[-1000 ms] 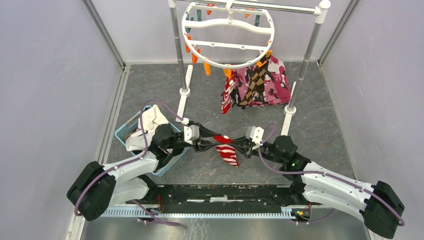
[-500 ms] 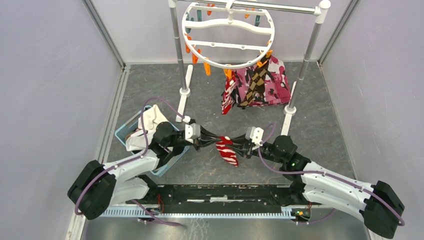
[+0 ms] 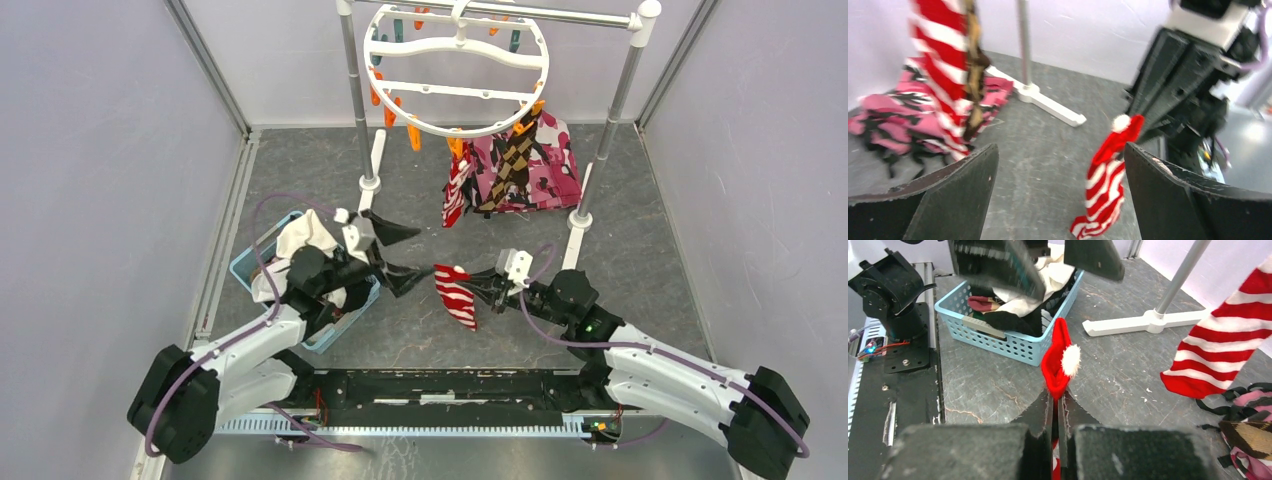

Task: Clip the socks to the hanger
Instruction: Open the clamp at the hanger, then clamp the sock onto the hanger.

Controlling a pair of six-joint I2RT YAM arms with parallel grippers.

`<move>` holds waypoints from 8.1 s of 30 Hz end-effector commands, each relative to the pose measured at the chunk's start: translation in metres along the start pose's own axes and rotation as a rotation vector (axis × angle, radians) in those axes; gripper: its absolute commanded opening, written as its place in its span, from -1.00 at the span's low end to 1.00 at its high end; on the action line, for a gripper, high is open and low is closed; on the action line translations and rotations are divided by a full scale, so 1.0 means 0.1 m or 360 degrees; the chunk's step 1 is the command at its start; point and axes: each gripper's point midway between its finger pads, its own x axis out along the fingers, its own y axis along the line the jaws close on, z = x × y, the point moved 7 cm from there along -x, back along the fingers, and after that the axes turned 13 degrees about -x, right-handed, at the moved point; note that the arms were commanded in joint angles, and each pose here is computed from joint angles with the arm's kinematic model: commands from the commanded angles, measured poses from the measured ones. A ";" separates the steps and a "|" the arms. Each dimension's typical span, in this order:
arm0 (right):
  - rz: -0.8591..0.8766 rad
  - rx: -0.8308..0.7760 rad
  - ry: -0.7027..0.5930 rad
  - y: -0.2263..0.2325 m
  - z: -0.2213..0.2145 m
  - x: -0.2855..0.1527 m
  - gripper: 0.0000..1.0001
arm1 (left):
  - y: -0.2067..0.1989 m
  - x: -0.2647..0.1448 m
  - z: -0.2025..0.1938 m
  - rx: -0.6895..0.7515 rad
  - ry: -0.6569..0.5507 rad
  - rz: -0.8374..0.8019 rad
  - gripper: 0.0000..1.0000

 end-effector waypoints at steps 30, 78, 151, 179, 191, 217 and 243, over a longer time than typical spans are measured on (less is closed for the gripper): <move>-0.0094 0.0041 -0.0166 -0.18 0.15 -0.08 -1.00 | 0.89 0.35 1.52 -0.0370 -0.0645 0.0433 0.69; -0.0088 0.0049 -0.0170 -0.21 0.14 -0.10 -1.00 | 1.07 0.67 1.77 -0.0267 -0.0724 0.0225 0.22; -0.0899 0.0255 -0.0040 -1.36 0.83 1.10 -1.00 | 1.00 0.69 1.77 -0.0411 -0.0749 0.0293 -0.96; -0.0961 0.0164 -0.0062 -1.41 0.98 1.19 -1.00 | 1.03 0.69 1.74 -0.0412 -0.0731 0.0339 -0.96; -0.0970 0.0143 -0.0084 -1.41 1.03 1.20 -1.00 | 1.03 0.70 1.73 -0.0414 -0.0719 0.0344 -0.95; -0.0968 0.0109 -0.0134 -1.40 1.14 1.23 -1.00 | 1.02 0.70 1.75 -0.0403 -0.0709 0.0360 -0.96; -0.0989 0.0000 -0.0011 -1.24 0.72 1.21 -1.00 | 0.96 0.60 1.86 -0.0541 -0.0803 0.0463 -0.96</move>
